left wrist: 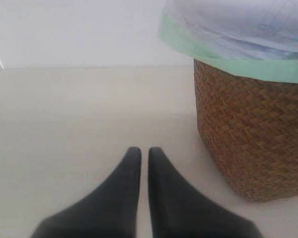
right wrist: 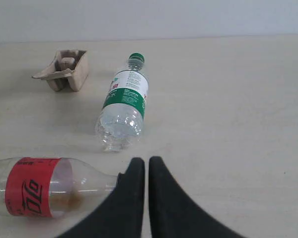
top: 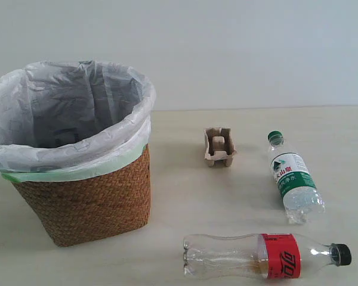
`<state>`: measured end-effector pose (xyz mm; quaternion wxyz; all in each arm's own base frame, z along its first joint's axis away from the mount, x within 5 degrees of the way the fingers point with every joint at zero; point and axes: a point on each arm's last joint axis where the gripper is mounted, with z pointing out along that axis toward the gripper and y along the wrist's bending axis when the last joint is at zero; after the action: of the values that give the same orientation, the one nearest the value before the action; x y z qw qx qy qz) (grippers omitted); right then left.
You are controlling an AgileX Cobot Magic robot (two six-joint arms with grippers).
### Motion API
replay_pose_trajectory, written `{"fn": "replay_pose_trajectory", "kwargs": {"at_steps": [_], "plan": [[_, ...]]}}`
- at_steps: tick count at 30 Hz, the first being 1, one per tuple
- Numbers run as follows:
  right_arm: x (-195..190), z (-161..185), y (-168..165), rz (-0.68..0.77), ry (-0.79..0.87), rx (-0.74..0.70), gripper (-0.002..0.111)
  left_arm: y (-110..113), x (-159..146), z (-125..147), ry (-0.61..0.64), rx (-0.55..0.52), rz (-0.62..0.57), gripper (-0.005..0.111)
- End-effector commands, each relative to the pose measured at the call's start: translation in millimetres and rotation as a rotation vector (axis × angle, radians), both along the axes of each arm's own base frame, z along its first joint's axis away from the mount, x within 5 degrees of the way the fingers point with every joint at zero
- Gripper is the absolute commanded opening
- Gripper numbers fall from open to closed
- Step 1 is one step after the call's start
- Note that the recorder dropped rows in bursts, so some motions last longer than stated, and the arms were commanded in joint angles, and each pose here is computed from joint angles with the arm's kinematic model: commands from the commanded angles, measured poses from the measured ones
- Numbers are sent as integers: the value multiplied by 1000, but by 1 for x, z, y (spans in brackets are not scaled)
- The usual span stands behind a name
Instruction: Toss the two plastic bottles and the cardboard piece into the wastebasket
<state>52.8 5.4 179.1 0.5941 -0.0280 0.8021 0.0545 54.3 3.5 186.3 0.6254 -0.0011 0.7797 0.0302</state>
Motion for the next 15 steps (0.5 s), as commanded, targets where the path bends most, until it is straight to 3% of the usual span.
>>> {"fn": "replay_pose_trajectory", "kwargs": {"at_steps": [1,9,15], "plan": [[0,1,0,-3,-17,-6,0,-1,0,-1,0,-6,-7,5],[1,6,0,1,-69,-17,0,-1,0,-1,0,-6,-7,5],[3,17,1,17,-200,-24,0,-1,0,-1,0,-6,-7,5]]}}
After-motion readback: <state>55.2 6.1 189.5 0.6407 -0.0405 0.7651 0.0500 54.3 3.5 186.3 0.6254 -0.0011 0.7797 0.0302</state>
